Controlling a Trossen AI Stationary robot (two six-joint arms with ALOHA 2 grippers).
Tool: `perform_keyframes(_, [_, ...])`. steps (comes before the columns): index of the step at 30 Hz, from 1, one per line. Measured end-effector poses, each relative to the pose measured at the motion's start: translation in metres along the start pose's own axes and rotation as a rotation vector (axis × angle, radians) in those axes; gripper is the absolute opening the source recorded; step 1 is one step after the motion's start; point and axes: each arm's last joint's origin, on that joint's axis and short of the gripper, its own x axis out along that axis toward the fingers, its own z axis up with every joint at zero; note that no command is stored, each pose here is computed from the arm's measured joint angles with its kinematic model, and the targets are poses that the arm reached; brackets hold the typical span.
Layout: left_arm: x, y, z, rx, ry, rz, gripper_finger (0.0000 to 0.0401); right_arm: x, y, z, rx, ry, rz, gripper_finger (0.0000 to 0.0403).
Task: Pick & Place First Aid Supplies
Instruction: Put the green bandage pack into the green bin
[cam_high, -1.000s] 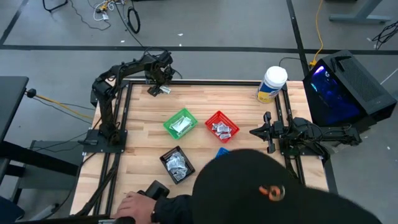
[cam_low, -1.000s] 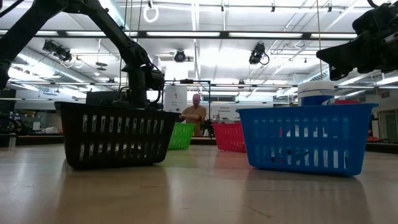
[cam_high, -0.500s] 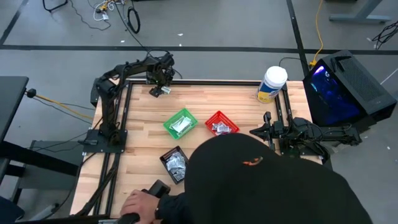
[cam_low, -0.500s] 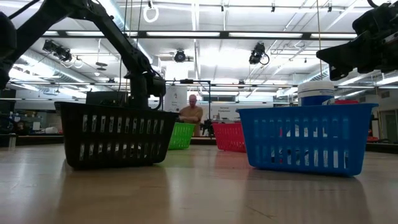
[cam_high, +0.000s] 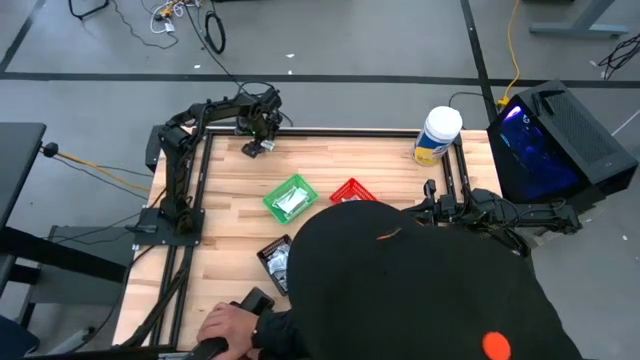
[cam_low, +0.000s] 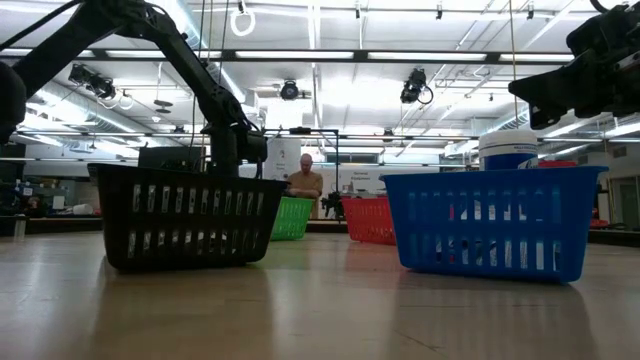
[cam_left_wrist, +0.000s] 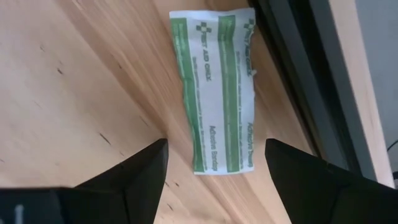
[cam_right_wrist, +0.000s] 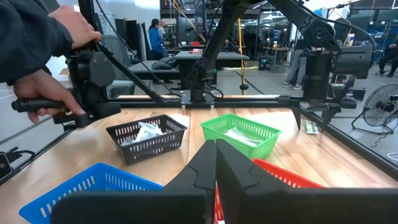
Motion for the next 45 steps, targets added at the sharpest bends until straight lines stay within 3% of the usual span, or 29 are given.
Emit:
perform_keyframes(11, [-0.0001, -0.0002, 0.0035, -0.005, -0.028, -0.001, 0.0266, 0.0, 0.0, 0.0001, 0.0, 0.0, 0.0, 0.0013])
perform_keyframes(34, [0.0077, 0.0031, 0.0003, 0.042, 0.01, 0.055, 0.0148, 0.0, 0.0, 0.0001, 0.0, 0.0, 0.0, 0.0013])
perform_keyframes(45, [0.0074, 0.0043, 0.0004, 0.104, 0.013, 0.065, 0.014, 0.0, 0.0, 0.0, 0.0, 0.0, 0.0, 0.0013])
